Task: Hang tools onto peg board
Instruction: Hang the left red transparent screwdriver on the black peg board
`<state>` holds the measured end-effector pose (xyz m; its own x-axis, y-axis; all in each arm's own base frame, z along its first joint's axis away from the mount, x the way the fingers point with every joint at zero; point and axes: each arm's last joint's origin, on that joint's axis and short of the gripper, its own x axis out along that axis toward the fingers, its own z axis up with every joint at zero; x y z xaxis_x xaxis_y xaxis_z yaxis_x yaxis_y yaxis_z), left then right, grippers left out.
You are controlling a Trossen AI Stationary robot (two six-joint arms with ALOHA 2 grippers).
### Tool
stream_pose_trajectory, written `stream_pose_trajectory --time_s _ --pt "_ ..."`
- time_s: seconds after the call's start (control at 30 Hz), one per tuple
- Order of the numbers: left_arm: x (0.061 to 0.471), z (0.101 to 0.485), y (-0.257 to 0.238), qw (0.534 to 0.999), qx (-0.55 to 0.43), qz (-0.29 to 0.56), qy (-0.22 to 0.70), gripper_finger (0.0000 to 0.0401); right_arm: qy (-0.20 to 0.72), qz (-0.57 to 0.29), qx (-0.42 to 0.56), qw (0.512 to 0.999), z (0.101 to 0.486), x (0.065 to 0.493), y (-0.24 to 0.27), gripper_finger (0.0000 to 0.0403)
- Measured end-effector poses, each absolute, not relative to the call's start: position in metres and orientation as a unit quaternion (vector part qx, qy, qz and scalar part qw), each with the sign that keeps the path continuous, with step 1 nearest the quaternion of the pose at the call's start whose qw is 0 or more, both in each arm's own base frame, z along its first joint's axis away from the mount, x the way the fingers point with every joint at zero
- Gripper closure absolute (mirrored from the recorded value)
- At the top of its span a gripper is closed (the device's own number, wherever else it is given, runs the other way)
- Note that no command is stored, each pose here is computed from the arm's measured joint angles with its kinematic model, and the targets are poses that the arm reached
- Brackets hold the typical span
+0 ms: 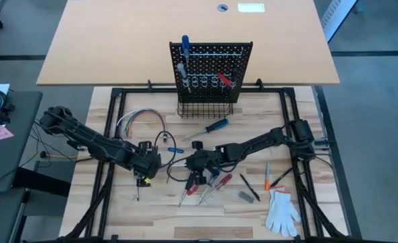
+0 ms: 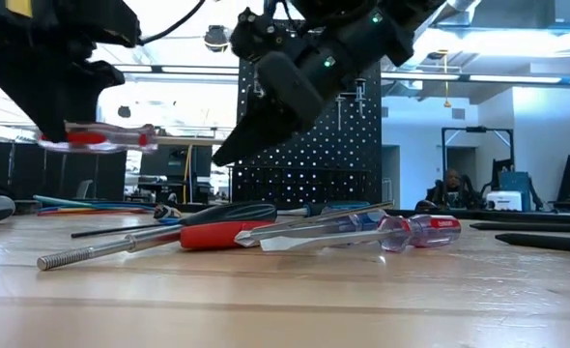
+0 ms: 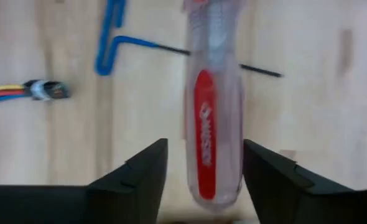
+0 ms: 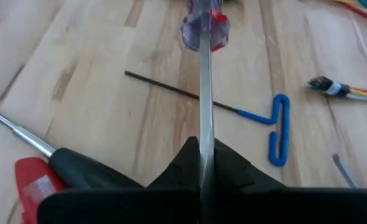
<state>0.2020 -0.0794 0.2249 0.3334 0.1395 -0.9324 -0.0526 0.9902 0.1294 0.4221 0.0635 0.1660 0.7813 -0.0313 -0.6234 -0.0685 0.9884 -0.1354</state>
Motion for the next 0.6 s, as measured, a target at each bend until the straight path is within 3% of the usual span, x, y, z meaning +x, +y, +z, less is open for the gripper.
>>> stream_pose_trajectory --time_s 0.23,0.37,0.6 --pt "0.182 0.232 -0.069 0.808 0.087 0.141 0.565 0.0187 0.285 -0.032 -0.014 0.958 0.158 0.383 0.035 0.0382" --pt "0.168 0.231 -0.062 0.833 0.109 0.183 0.510 0.0186 0.226 -0.071 0.018 0.971 0.157 0.357 0.021 0.0382" --pt "0.161 0.207 -0.056 0.893 0.111 0.215 0.379 0.0185 -0.010 -0.141 0.038 0.989 0.201 0.341 0.006 0.0382"
